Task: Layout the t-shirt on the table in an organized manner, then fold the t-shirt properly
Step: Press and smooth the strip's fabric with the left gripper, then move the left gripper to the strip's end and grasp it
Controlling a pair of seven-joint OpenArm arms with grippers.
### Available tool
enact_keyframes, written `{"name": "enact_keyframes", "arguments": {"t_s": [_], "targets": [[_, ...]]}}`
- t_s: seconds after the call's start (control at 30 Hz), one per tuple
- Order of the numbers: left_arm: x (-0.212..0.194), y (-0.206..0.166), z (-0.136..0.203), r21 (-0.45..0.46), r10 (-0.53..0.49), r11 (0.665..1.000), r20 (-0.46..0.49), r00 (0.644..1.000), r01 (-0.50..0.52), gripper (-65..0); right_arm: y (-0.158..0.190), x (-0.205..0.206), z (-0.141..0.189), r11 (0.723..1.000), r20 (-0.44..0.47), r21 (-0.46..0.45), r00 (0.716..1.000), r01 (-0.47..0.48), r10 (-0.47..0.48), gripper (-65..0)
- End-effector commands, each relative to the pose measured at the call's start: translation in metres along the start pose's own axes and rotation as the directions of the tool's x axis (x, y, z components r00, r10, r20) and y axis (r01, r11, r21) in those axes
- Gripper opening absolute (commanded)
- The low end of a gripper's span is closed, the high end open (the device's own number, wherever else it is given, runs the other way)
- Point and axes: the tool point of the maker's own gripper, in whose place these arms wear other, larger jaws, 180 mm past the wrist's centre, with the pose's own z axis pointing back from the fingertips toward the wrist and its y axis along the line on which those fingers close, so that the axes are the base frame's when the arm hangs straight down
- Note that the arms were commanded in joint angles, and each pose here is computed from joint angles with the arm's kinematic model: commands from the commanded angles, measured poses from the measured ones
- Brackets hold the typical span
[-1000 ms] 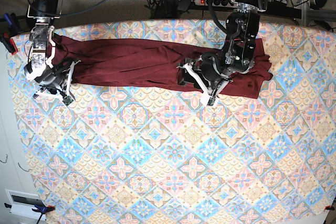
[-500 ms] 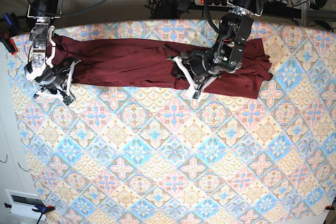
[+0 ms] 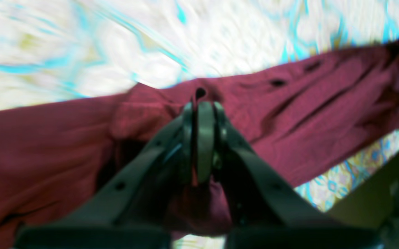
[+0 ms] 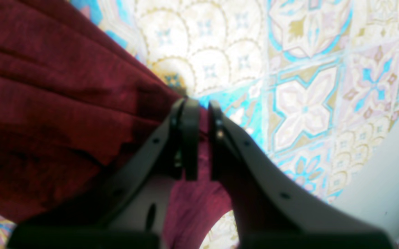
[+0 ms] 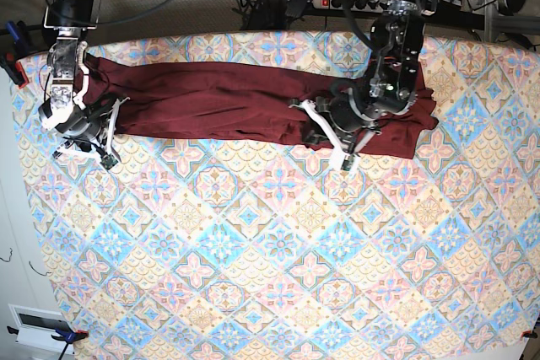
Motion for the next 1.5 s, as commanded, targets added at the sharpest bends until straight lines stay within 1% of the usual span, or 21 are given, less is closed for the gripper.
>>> {"name": "enact_keyframes", "arguments": {"t_s": [0.0,0.07,0.23,0.3,0.37,0.5,0.7,0.87,0.97,1.07,1.13,1.27,1.3,1.47], "targets": [[0.007,0.001,0.007,-0.003,-0.007,1.000,0.032,0.999,0.007,-65.0,-0.016,0.009,0.008,0.999,0.029,-0.040,1.000,-0.004,0.005,-60.8],[0.005,0.007,0.013,0.003,0.014,1.000,0.037,0.999,-0.014,-65.0,-0.016,0.009,0.008,0.999,0.029,-0.040,1.000,-0.004,0.005,-60.8],[0.004,0.042,0.035,0.044,0.148,0.987,0.088,0.985,-0.152,-65.0,-0.014,0.009,0.007,0.999,0.028,-0.036,1.000,-0.008,0.009,-60.8],[0.007,0.055,0.043,0.060,0.181,0.980,0.113,0.977,-0.189,-65.0,-0.014,0.009,0.007,0.999,0.027,-0.035,1.000,-0.007,0.008,-60.8],[0.005,0.066,0.050,0.076,0.180,0.979,0.111,0.977,-0.189,-65.0,-0.013,0.009,0.007,0.999,0.025,-0.034,1.000,-0.009,0.010,-60.8],[0.008,0.066,0.054,0.047,0.190,0.980,0.112,0.975,-0.196,-65.0,-0.011,0.008,0.005,1.000,0.021,-0.028,1.000,-0.013,0.013,-60.8],[0.009,0.063,0.053,0.032,0.197,0.979,0.115,0.974,-0.202,-65.0,0.013,0.018,0.000,0.996,0.027,0.018,0.996,-0.085,0.084,-60.8],[0.004,0.053,0.048,0.012,0.184,0.983,0.087,0.979,-0.185,-65.0,0.024,0.041,0.007,0.989,0.081,0.016,0.986,-0.144,0.143,-60.8],[0.002,0.051,0.048,0.009,0.181,0.983,0.082,0.980,-0.183,-65.0,0.037,0.050,0.006,0.991,0.109,0.037,0.986,-0.129,0.125,-60.8],[0.000,0.051,0.048,0.008,0.184,0.983,0.076,0.980,-0.185,-65.0,0.043,0.053,0.005,0.990,0.116,0.048,0.985,-0.131,0.124,-60.8],[-0.007,0.051,0.048,0.011,0.190,0.982,0.054,0.980,-0.190,-65.0,0.046,0.053,0.003,0.990,0.114,0.057,0.986,-0.130,0.123,-60.8],[-0.010,0.052,0.048,0.013,0.193,0.981,0.037,0.981,-0.194,-65.0,0.072,0.062,-0.003,0.983,0.130,0.110,0.983,-0.145,0.130,-60.8],[-0.009,0.052,0.049,0.014,0.193,0.981,0.038,0.980,-0.194,-65.0,0.077,0.062,-0.004,0.981,0.129,0.117,0.982,-0.156,0.141,-60.8],[-0.005,0.068,0.057,0.049,0.214,0.975,0.068,0.975,-0.217,-65.0,0.091,0.036,-0.008,0.973,0.029,0.152,0.985,-0.175,0.172,-60.8]]}}
